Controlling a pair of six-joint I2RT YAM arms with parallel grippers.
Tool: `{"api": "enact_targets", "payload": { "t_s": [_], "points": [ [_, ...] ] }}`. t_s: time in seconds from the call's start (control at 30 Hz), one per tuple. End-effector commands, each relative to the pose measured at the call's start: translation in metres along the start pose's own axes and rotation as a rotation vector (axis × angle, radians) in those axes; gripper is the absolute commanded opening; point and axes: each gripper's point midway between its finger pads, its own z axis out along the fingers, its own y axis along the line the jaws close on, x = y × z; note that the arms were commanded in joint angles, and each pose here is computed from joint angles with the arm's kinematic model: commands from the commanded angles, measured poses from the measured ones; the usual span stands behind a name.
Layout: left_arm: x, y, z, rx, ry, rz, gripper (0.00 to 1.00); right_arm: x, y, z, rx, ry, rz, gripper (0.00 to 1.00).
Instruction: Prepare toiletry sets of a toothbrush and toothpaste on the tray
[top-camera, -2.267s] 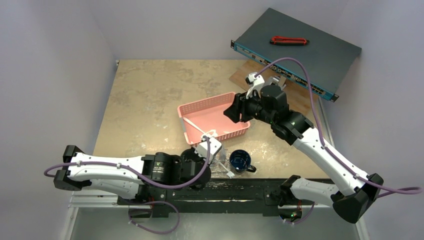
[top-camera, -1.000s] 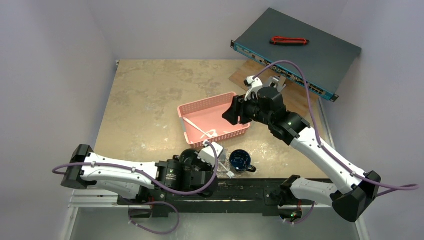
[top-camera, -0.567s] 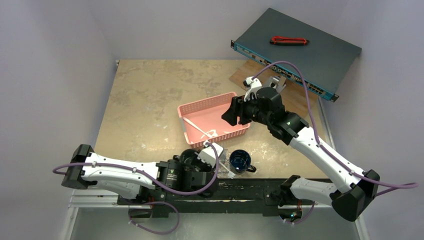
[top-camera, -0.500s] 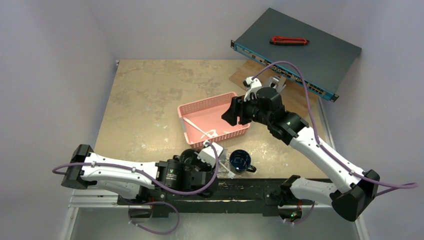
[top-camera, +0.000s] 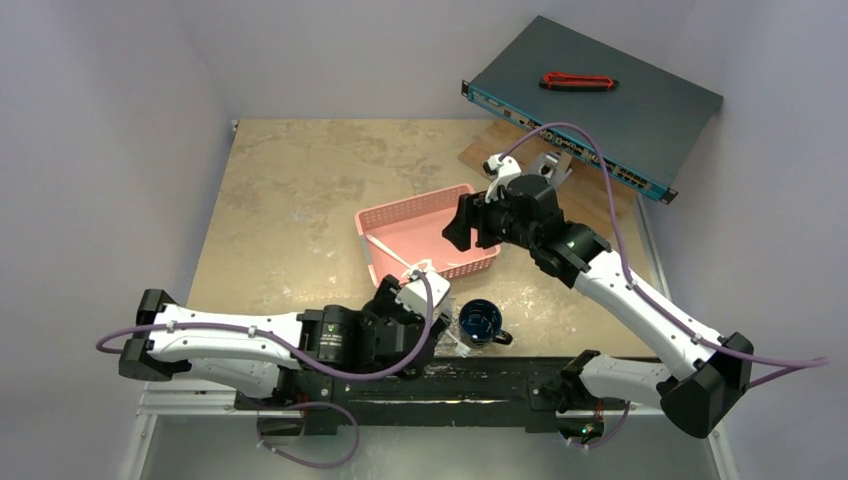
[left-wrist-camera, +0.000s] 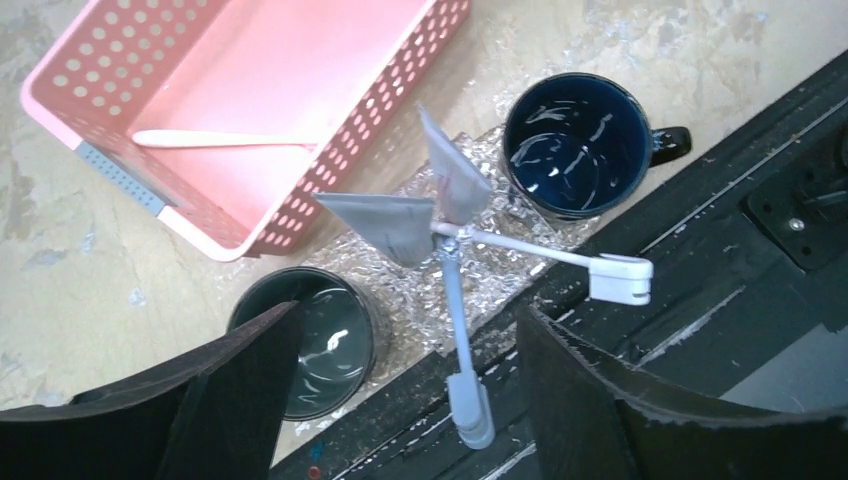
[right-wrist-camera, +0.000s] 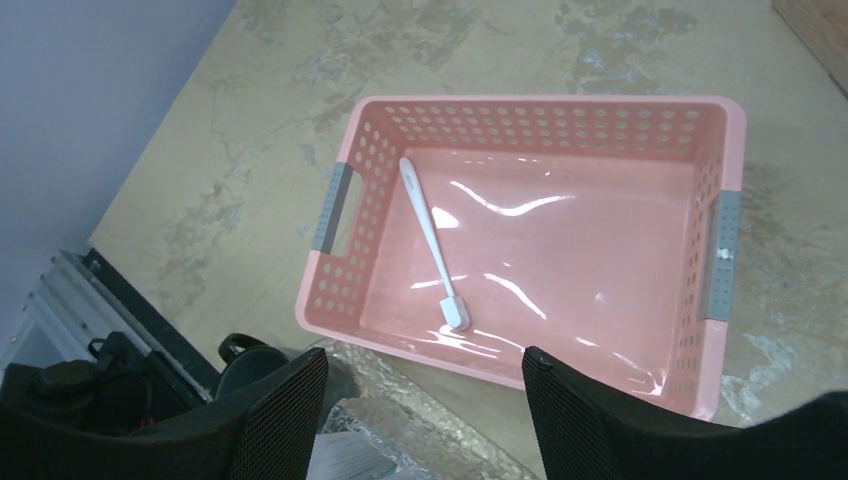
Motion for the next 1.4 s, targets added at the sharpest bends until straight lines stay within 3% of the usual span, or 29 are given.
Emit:
{"api": "enact_targets", "payload": {
  "t_s": [0.0,0.13,0.53,0.73,0.93,1.13,1.37],
  "points": [
    [-0.030,0.017,-0.005,0.007,-0.046,-0.011,0.84,-0.019,-0.012,-0.001,0.070,-0.064,-0.061,0.75],
    [-0.043,0.036,-0.001,0.017,-0.027,-0.047,1.00,-0.035,-0.027,-0.005,0.143,-0.115,-0.103,0.82],
    [-0.078,0.116,0.000,-0.076,-0.028,-0.147,1.00,-0.086,-0.081,-0.022,0.177,-0.248,-0.071,0.86],
    [-0.086,0.175,-0.005,-0.158,-0.037,-0.283,1.00,-0.108,-0.097,-0.048,0.198,-0.354,-0.071,0.87],
    [-0.089,0.233,-0.027,-0.244,-0.098,-0.450,1.00,-0.118,-0.081,-0.073,0.150,-0.411,-0.103,0.88],
    [-0.093,0.239,-0.052,-0.260,-0.202,-0.461,1.00,-0.115,-0.069,-0.101,0.150,-0.434,-0.159,0.89],
    [-0.088,0.226,-0.064,-0.188,-0.265,-0.460,1.00,-0.092,-0.072,-0.115,0.182,-0.426,-0.173,0.99]
  ]
}}
